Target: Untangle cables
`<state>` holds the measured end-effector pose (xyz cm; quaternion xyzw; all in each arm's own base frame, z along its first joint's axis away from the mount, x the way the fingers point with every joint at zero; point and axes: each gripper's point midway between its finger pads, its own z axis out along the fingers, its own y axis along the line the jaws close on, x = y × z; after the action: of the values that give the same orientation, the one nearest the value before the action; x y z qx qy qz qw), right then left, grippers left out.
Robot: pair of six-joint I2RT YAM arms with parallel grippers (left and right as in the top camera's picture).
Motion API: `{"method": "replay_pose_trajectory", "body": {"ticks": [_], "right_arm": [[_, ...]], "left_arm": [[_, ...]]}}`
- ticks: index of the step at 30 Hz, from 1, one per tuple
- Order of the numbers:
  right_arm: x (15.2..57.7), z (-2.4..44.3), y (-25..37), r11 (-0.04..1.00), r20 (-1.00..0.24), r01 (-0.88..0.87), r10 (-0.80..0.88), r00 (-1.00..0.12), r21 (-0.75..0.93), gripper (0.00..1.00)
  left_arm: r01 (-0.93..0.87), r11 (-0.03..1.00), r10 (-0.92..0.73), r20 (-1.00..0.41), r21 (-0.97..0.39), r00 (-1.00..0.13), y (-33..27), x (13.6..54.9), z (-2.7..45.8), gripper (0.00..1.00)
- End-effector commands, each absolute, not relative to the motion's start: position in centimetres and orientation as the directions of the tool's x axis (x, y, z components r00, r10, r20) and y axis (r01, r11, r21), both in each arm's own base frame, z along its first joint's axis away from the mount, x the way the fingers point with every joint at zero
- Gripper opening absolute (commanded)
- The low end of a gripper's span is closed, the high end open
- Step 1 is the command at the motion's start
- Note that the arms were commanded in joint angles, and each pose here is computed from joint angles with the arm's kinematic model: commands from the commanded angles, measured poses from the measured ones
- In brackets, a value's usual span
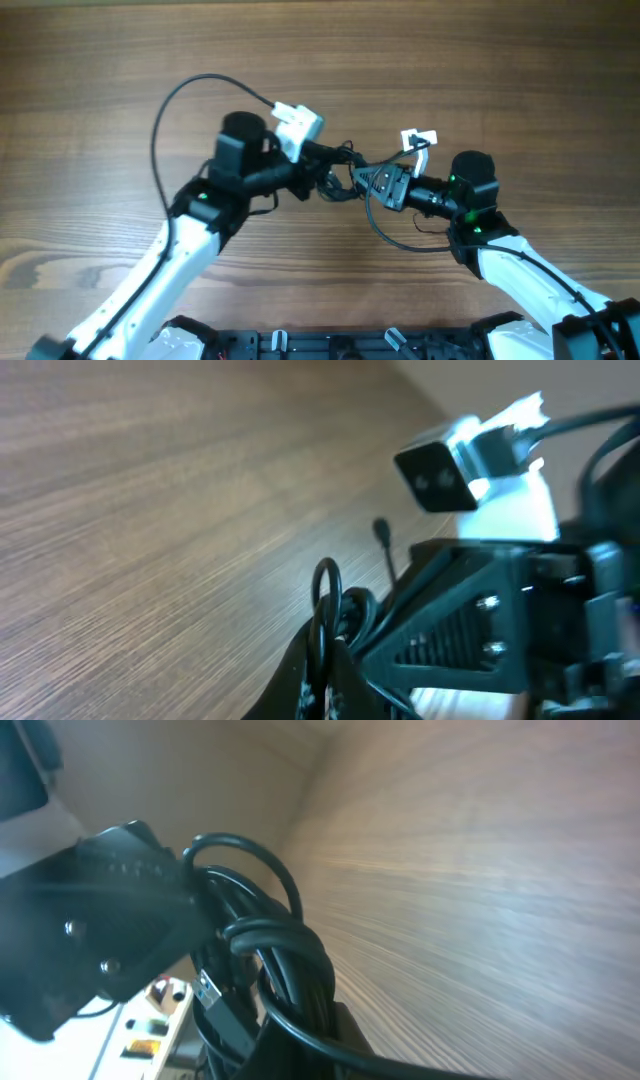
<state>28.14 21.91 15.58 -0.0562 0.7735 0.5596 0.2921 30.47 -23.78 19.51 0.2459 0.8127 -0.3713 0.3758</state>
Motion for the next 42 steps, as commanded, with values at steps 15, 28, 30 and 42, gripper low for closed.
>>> {"method": "replay_pose_trajectory", "body": {"ticks": [15, 28, 30, 42], "right_arm": [[32.2, 13.8, 18.5, 0.332, -0.219, -0.004, 0.614, -0.758, 0.943, 0.04], [31.8, 13.9, 18.8, 0.313, -0.195, 0.002, 0.599, -0.777, 0.95, 0.04], [31.5, 13.9, 19.1, 0.31, -0.195, -0.006, 0.581, -0.79, 0.951, 0.04], [31.1, 13.9, 19.8, 0.309, -0.194, -0.011, 0.566, -0.801, 0.951, 0.04]], "left_arm": [[-0.096, 0.624, -0.374, -0.188, -0.776, -0.908, -18.7, 30.0, 16.4, 1.0], [-0.205, 0.614, -0.474, -0.149, -0.762, -0.868, -24.4, 30.9, 14.0, 0.64], [-0.193, 0.608, -0.481, -0.164, -0.77, -0.861, -24.5, 31.3, 14.3, 0.64], [-0.208, 0.622, -0.483, -0.161, -0.755, -0.861, -24.3, 31.1, 13.9, 0.06]]}}
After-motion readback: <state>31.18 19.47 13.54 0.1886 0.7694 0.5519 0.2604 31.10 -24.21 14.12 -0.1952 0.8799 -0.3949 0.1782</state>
